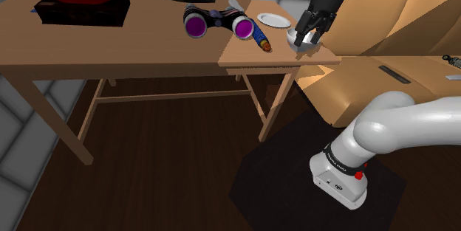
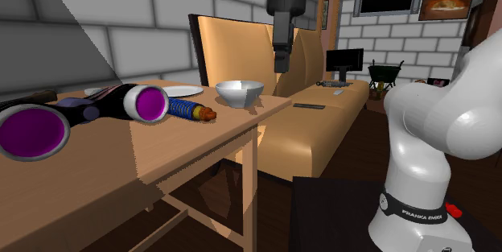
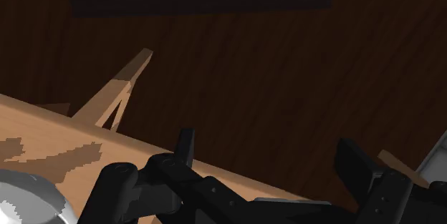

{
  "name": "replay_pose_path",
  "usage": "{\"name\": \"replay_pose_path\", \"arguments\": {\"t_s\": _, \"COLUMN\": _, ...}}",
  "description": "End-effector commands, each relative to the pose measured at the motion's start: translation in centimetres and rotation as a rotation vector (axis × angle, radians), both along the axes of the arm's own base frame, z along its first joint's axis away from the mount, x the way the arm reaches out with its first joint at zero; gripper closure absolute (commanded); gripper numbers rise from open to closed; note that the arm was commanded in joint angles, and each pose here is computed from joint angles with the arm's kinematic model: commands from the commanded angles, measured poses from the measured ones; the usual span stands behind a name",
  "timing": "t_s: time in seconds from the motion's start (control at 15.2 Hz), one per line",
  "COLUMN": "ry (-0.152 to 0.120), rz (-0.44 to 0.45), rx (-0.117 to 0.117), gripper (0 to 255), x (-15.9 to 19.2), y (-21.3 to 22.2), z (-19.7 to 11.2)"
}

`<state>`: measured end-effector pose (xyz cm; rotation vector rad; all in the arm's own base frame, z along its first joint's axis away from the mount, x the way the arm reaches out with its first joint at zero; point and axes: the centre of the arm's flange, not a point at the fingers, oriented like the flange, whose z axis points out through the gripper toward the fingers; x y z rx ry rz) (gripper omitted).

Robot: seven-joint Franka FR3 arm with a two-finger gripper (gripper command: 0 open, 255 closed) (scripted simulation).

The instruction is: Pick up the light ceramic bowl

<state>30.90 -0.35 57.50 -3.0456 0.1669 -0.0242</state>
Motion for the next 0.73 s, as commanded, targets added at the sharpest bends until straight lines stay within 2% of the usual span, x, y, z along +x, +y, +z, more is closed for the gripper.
{"name": "replay_pose_path", "arguments": {"t_s": 0.0, "ry": 0.0, "rz": 0.0, "rx": 0.0, "gripper": 0, "x": 0.0, "y": 0.0, "z": 0.0}}
{"name": "replay_pose_path", "arguments": {"t_s": 0.66, "ry": 0.037, "rz": -0.082, "rx": -0.08, "gripper": 0, "x": 9.4, "y": -8.4, "z": -1.5}}
